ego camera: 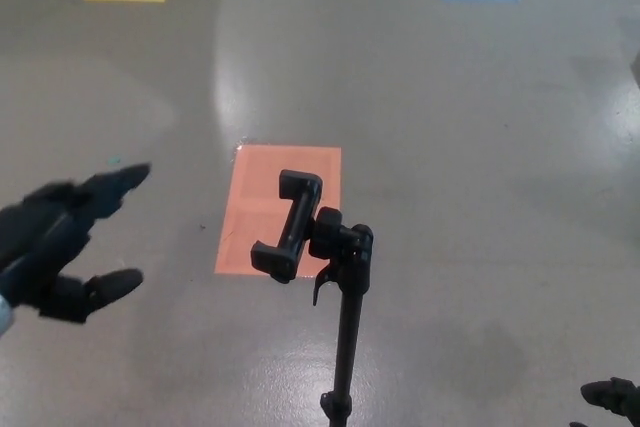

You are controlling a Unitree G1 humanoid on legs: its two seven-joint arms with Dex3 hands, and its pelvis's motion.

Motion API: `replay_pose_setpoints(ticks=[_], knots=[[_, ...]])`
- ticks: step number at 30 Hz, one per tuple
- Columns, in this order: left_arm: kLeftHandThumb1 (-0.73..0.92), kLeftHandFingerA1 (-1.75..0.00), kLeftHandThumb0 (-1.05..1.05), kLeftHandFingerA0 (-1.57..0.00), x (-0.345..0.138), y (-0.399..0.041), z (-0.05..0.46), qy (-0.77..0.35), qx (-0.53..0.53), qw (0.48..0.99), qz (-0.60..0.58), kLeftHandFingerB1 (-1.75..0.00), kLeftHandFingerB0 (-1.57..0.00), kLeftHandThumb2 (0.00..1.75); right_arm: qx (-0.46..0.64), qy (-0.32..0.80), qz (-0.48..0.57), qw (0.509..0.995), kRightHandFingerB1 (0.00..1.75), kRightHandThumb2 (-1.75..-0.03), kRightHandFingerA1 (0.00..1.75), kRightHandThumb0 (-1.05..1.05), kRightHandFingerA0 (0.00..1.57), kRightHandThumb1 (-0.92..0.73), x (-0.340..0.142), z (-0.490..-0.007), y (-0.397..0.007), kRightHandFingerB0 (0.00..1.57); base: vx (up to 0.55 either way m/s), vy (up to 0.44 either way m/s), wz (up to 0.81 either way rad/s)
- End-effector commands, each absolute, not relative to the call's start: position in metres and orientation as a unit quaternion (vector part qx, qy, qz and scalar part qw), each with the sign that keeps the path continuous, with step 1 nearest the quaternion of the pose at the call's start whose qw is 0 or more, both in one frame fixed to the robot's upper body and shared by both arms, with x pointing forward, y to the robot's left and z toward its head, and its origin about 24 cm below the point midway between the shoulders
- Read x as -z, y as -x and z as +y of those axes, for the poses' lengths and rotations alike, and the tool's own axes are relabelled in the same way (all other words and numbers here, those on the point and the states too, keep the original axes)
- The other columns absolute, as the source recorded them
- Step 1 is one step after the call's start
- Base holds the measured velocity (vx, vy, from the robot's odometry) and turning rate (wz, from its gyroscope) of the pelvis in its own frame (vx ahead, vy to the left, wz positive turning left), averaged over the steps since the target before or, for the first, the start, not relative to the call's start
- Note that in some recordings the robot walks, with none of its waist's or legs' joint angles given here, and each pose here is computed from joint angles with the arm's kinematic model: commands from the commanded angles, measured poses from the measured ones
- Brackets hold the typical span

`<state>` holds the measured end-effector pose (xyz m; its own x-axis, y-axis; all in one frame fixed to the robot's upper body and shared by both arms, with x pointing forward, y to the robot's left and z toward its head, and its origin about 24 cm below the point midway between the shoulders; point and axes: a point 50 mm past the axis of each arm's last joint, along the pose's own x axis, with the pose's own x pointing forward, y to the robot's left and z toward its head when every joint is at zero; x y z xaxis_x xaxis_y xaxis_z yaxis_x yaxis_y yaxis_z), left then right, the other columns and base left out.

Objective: The robot uses its left hand to grab the top of a phone stand kept on the floor and tilt it upwards to adjust its angle

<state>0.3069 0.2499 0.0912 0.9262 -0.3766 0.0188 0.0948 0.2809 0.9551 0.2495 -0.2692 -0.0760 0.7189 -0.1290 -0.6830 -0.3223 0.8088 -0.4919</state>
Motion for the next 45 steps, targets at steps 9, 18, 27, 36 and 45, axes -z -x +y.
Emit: replay_pose_setpoints(ticks=[9, 18, 27, 36, 45], knots=[[0.59, -0.41, -0.80, -0.12, -0.143, -0.302, 0.192, -0.697, 0.243, 0.610, -0.287, -0.23, -0.02, 0.92, -0.052, 0.316, 0.379, 0.868, 0.29, -0.64, 0.35, -0.56, 0.19, -0.80, 0.074, -0.278, -0.248, 0.17, 0.00, 0.000, 0.00], [0.58, -0.42, -0.85, -0.17, -0.148, -0.301, 0.166, -0.710, 0.274, 0.563, -0.323, -0.11, 0.00, 0.90, -0.054, 0.317, 0.385, 0.865, 0.29, -0.64, 0.35, -0.56, 0.20, -0.80, 0.076, -0.277, -0.246, 0.18, 0.00, 0.000, 0.00], [0.54, -0.43, -0.80, -0.16, -0.149, -0.299, 0.158, -0.707, 0.289, 0.554, -0.331, -0.14, 0.00, 0.88, -0.056, 0.313, 0.390, 0.864, 0.29, -0.64, 0.35, -0.56, 0.20, -0.79, 0.078, -0.277, -0.244, 0.17, 0.00, 0.000, 0.00], [0.48, -0.42, -0.73, -0.17, -0.160, -0.304, 0.160, -0.710, 0.275, 0.552, -0.339, -0.18, -0.02, 0.82, -0.057, 0.312, 0.386, 0.866, 0.29, -0.64, 0.36, -0.57, 0.19, -0.80, 0.074, -0.275, -0.250, 0.18, 0.00, 0.000, 0.00], [0.62, -0.31, -0.74, -0.22, -0.162, -0.305, 0.164, -0.711, 0.270, 0.552, -0.342, -0.18, 0.00, 0.61, -0.061, 0.313, 0.392, 0.863, 0.29, -0.64, 0.35, -0.56, 0.20, -0.79, 0.078, -0.274, -0.246, 0.17, 0.00, 0.000, 0.00]])
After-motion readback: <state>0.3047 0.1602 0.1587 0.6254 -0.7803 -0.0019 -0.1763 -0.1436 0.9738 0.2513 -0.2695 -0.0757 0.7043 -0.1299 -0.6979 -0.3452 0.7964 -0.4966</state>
